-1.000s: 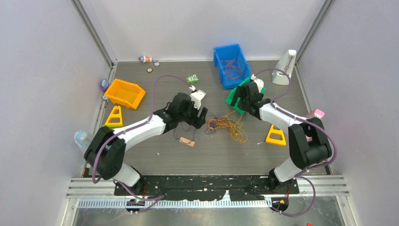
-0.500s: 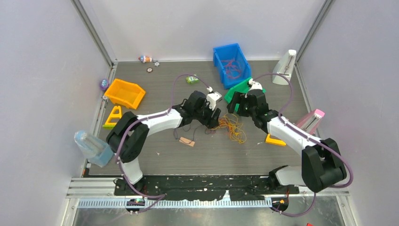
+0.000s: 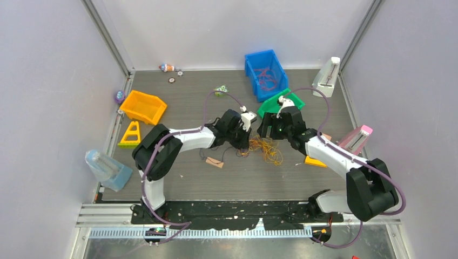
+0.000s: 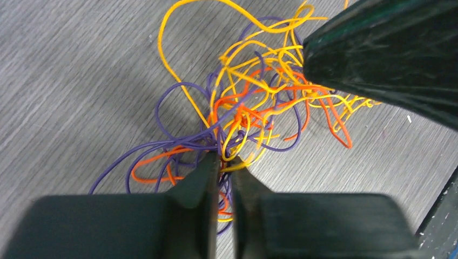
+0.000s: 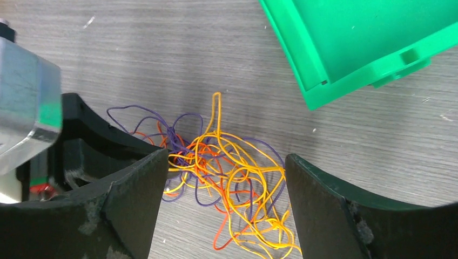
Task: Untangle the cables
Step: Untie the cable.
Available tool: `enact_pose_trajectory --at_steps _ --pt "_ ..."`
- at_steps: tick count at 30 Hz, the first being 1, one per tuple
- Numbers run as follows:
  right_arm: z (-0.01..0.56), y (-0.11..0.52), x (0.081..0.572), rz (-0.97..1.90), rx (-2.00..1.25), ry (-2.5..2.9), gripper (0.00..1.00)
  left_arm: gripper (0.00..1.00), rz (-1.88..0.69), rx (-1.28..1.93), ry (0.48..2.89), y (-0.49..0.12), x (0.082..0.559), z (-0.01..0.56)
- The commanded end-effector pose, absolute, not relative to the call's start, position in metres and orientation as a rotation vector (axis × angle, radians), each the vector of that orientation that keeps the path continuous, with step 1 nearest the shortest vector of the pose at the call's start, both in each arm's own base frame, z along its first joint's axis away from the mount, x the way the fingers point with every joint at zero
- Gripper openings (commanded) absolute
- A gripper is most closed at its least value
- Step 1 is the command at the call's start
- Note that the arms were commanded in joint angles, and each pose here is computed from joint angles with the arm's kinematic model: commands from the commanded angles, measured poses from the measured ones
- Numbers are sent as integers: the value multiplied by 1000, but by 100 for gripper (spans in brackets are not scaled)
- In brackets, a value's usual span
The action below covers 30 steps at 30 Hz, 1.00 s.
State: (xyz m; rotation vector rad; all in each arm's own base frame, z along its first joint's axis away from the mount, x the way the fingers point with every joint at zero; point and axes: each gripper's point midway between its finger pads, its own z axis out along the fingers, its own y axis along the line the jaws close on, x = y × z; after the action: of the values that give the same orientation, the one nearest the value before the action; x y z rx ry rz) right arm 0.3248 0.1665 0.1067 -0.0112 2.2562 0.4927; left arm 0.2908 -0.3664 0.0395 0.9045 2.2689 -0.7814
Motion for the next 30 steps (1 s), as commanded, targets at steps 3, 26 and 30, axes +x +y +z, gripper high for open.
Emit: enact_pose_trajectory --at_steps 3,26,30 --pt "91 189 320 551 -134 2311 79 0 -814 893 2075 -363 288 80" --pt "94 275 268 1022 -454 2180 44 0 -1185 734 1779 -354 272 177" --pt "83 267 275 948 -384 2227 52 0 -1178 688 1728 -346 273 200"
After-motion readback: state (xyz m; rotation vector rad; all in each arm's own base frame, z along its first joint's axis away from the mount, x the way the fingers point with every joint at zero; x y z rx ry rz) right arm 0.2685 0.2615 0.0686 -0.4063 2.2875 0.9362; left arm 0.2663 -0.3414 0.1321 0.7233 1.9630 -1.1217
